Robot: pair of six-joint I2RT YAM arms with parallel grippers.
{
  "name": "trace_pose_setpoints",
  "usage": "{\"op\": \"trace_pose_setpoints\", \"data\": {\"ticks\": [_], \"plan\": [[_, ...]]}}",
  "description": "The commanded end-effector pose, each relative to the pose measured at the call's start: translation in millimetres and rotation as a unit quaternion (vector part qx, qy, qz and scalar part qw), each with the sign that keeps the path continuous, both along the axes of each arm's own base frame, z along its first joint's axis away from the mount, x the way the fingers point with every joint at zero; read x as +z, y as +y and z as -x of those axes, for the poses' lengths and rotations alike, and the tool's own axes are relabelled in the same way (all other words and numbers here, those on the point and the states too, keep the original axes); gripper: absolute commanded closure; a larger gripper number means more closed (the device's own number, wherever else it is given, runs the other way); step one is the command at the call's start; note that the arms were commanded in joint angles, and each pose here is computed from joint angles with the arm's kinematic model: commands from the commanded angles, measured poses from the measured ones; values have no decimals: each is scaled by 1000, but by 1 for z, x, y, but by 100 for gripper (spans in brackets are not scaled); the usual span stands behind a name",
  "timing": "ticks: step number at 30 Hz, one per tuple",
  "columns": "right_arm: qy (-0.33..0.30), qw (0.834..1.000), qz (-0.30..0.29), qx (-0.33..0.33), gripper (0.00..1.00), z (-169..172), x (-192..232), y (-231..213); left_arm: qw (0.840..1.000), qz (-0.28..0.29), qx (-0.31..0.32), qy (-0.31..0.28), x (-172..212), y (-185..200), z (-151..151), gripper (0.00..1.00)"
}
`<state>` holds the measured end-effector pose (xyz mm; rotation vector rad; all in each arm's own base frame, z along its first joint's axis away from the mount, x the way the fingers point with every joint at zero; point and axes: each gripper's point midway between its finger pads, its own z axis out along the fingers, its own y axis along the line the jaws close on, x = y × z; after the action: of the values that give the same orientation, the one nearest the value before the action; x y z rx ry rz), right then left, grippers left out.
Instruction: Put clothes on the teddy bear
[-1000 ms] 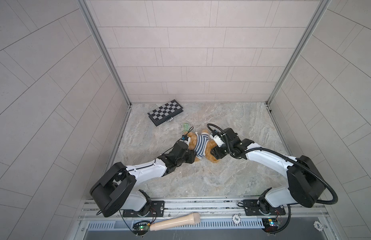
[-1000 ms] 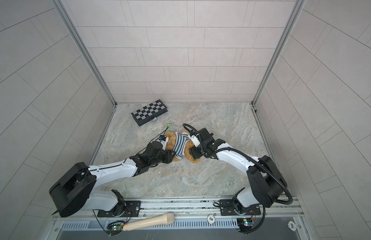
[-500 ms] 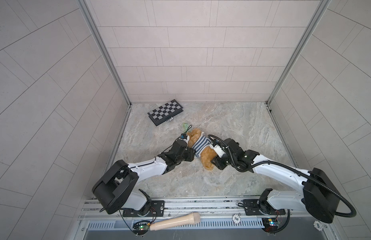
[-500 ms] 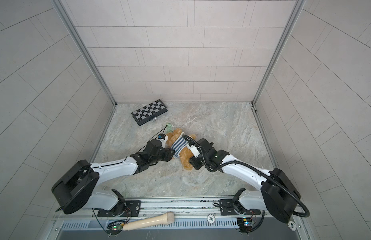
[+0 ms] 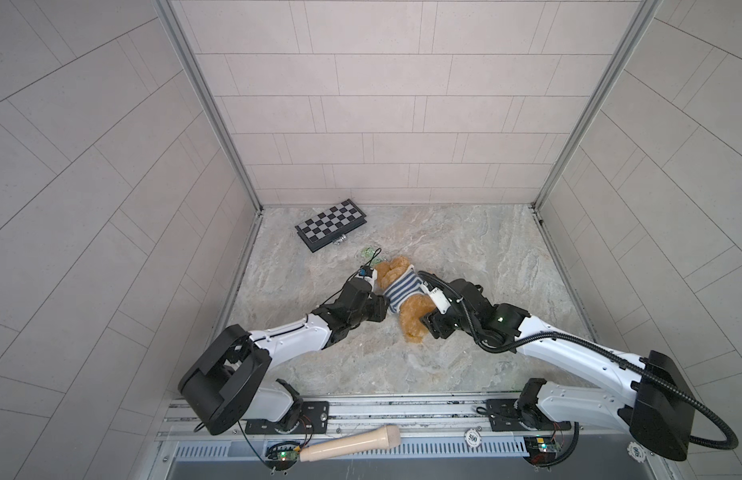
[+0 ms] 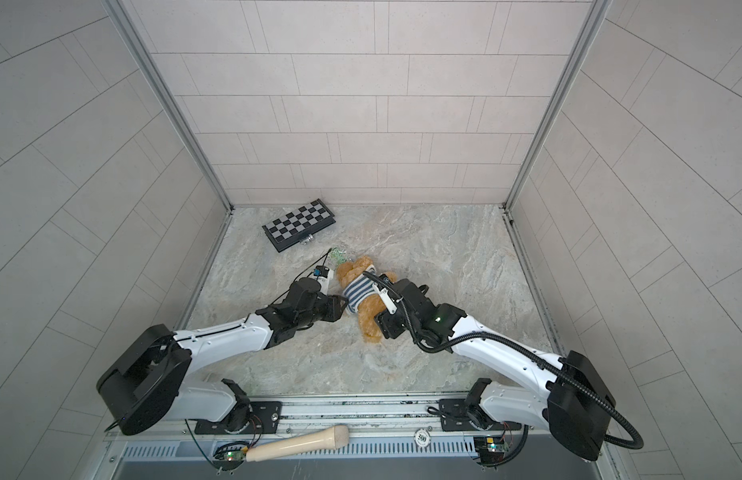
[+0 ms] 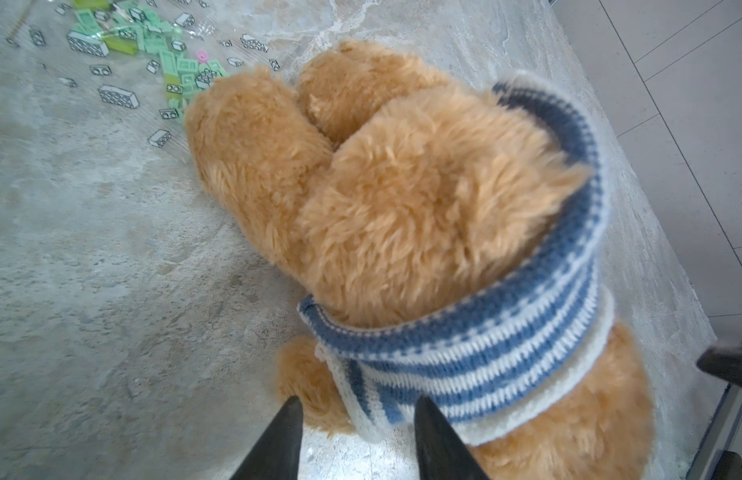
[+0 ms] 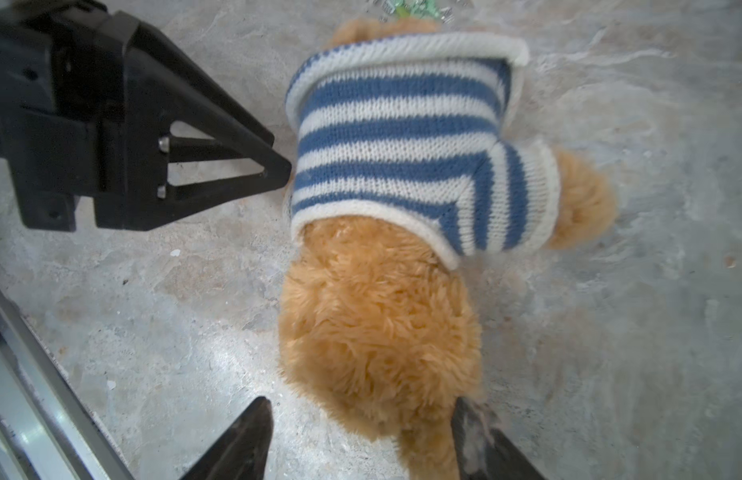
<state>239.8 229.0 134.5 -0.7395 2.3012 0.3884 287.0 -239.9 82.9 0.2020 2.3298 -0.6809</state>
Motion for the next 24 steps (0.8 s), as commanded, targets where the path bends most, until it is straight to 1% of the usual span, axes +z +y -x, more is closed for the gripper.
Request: {"op": "trace_pose_setpoints", "data": {"ticks": [1,5,8,9,15,19,24], "plan": [[-17,999,40,-5,27,-11,-5,-6,1000,2,3,1,1,4,3,52],[3,999,43,11,27,-13,-24,6,1000,-5,6,10,-6,5,8,53],[10,999,49,12,29,-17,-34,10,1000,-13,12,18,-13,7,10,53],[13,998,54,11,32,-18,-39,11,1000,-16,14,21,-16,7,10,53],[54,995,85,3,62,-16,-53,9,999,-15,12,28,-19,-3,3,52],[59,995,83,2,76,-15,-58,9,999,-31,14,35,-26,-5,2,51],[58,995,78,1,90,-14,-57,9,997,-48,34,43,-37,4,2,54]]}}
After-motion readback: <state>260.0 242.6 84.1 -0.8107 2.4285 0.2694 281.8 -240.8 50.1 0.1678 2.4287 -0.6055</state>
